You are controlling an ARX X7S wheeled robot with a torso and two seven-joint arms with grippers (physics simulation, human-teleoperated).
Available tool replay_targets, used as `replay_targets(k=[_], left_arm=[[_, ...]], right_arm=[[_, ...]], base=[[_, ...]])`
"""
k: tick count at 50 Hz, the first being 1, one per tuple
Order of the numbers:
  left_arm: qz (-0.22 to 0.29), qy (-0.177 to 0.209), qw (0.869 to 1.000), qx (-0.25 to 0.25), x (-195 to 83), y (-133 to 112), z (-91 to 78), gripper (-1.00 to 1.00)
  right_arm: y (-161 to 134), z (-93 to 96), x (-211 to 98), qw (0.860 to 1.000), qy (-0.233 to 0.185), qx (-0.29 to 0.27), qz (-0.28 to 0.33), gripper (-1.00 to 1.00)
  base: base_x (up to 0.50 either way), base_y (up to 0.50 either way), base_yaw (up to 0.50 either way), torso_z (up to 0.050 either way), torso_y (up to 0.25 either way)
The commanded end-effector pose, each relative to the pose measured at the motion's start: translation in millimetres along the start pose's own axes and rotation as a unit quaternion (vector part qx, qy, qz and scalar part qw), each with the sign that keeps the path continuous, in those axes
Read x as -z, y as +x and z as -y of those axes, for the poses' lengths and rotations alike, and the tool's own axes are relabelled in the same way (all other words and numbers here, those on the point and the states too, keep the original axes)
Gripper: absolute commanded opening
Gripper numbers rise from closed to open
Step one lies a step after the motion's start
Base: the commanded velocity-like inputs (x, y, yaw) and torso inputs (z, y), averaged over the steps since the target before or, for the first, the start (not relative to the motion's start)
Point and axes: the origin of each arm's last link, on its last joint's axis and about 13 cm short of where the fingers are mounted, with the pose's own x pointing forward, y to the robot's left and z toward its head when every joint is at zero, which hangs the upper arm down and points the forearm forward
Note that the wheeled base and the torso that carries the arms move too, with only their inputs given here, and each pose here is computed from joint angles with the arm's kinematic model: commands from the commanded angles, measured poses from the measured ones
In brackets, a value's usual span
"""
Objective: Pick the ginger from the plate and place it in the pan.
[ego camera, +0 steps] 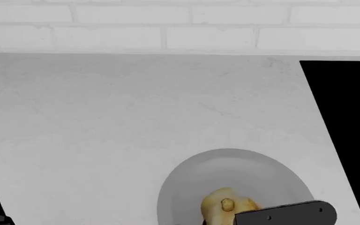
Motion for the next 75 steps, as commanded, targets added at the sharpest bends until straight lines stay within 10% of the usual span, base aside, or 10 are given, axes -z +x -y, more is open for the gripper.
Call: replay_targets(k=[1,29,75], left_arm=[[-0.001,-0.002,1.000,0.002,0.2,-0.1,0.4,1.00],[0.011,-0.017,1.000,0.004,-7.3,-4.7,0.2,1.00],[0.027,-0.029,0.999,0.003,-12.9,-8.6,-2.3,1.00]], right_arm=[[-25.3,3.6,-13.3,0.999,-0.013,0.019,0.045,-1.00],[-61.6,36.8,-23.8,0.990,0.042,0.095,0.099,-1.00],[-71.9,38.7,-26.1,0.986,0.039,0.107,0.122,-1.00]], base=[[0.00,0.00,0.00,0.000,0.000],[0.00,0.00,0.00,0.000,0.000],[0.00,-0.12,0.00,0.000,-0.076]])
